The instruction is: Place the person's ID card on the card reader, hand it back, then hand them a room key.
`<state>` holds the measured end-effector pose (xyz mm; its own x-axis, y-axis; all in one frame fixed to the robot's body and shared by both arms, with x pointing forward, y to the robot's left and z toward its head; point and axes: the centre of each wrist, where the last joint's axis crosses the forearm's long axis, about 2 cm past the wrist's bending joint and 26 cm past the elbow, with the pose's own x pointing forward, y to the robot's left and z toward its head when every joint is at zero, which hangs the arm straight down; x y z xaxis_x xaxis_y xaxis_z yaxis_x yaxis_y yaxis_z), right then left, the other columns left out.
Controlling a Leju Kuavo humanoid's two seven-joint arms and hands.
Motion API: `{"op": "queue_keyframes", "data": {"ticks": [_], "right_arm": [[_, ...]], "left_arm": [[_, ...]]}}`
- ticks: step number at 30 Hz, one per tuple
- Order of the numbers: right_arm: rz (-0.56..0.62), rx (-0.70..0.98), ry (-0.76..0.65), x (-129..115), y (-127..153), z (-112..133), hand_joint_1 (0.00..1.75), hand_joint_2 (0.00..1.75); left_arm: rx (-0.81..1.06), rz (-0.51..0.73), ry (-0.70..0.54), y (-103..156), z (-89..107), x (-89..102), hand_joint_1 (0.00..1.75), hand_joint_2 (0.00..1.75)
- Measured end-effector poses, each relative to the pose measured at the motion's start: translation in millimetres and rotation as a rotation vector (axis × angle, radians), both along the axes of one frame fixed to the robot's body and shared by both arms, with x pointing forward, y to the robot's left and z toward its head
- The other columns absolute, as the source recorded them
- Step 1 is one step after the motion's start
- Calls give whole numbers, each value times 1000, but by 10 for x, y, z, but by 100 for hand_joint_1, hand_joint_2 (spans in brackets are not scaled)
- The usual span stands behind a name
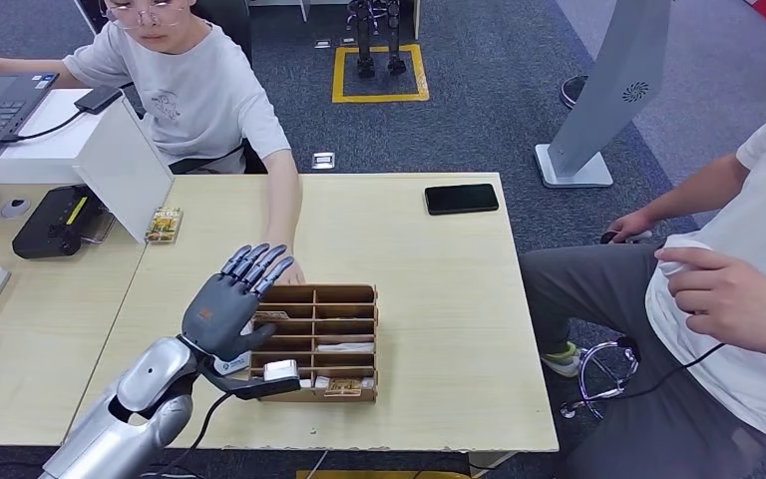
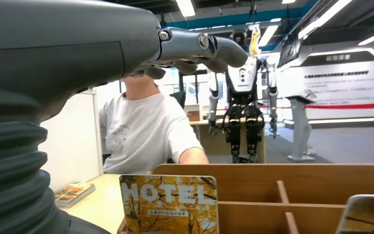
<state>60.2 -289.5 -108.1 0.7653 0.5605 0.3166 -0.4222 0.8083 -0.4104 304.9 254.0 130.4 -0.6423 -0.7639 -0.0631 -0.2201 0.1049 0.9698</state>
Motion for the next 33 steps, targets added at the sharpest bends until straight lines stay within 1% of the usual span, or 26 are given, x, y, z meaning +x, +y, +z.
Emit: {"op": "queue_keyframes", "data": {"ticks": [10,19,33], "right_arm": [[-6,0,2,-11,-3,-2,0,175],[-3,2,-6,-9,-6,-1,0,175],[-2,-2,-7,-10,-13,-1,0,175]], "left_arm": [[8,14,0,26,-13,9,0,175],[22,53,-14,92,-9,36,0,175],[30,37,13,145,-20,39,0,175]]}}
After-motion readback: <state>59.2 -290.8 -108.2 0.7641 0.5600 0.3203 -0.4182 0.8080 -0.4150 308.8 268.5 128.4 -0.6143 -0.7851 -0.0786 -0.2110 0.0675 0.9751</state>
